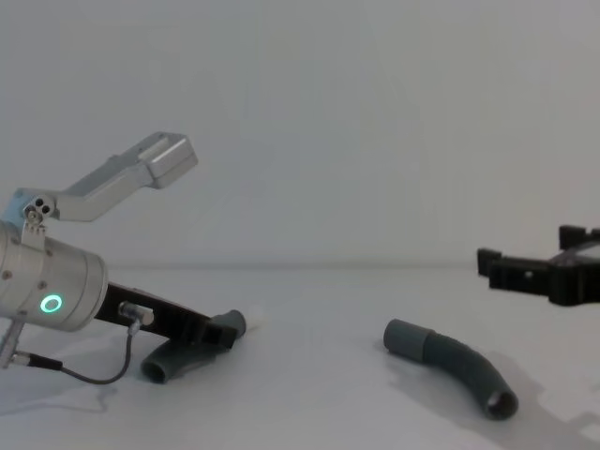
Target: Use both hands to pick up one end of the pipe from the table, align the ends, and insert them.
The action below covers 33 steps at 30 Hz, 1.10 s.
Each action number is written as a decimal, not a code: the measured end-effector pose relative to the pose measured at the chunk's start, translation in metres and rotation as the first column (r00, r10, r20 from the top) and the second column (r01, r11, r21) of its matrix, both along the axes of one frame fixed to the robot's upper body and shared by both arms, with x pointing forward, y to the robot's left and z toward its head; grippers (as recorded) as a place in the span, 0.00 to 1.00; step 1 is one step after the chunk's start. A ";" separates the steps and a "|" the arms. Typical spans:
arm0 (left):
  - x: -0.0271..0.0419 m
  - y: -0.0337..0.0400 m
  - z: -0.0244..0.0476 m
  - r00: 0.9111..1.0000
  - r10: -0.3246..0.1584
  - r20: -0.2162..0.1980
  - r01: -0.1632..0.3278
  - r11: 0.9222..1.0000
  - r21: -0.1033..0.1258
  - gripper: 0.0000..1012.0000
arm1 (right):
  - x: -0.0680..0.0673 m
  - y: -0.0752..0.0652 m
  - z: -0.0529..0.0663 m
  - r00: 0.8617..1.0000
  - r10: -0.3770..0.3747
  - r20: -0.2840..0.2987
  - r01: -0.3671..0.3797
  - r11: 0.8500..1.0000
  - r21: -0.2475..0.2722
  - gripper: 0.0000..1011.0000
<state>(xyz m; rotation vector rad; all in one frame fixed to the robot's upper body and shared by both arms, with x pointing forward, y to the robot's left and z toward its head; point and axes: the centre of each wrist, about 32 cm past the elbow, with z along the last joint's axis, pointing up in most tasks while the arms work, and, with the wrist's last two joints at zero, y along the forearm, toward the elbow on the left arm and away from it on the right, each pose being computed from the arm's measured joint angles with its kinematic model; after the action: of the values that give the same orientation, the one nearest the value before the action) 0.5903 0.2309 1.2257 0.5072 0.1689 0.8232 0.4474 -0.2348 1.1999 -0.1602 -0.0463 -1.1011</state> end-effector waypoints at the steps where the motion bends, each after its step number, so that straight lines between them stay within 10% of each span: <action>1: 0.0000 0.0000 0.0000 1.000 0.000 0.000 0.000 1.000 0.000 0.35 | 0.000 0.000 0.001 1.000 0.004 -0.006 -0.004 1.000 -0.004 0.99; 17: 0.0000 0.0000 0.0000 1.000 0.000 0.000 0.000 1.000 0.000 0.35 | 0.010 0.018 0.014 0.974 0.092 -0.208 -0.105 0.993 -0.052 0.99; 33: 0.0000 0.0000 0.0000 1.000 0.000 0.000 0.000 1.000 0.000 0.35 | 0.027 0.036 0.022 0.969 0.086 -0.231 -0.107 0.991 -0.080 0.99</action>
<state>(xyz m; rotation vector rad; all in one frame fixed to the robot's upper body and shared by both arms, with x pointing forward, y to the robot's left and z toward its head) 0.5903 0.2309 1.2257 0.5070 0.1688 0.8231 0.4746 -0.1983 1.2218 -0.3623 0.1002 -0.9781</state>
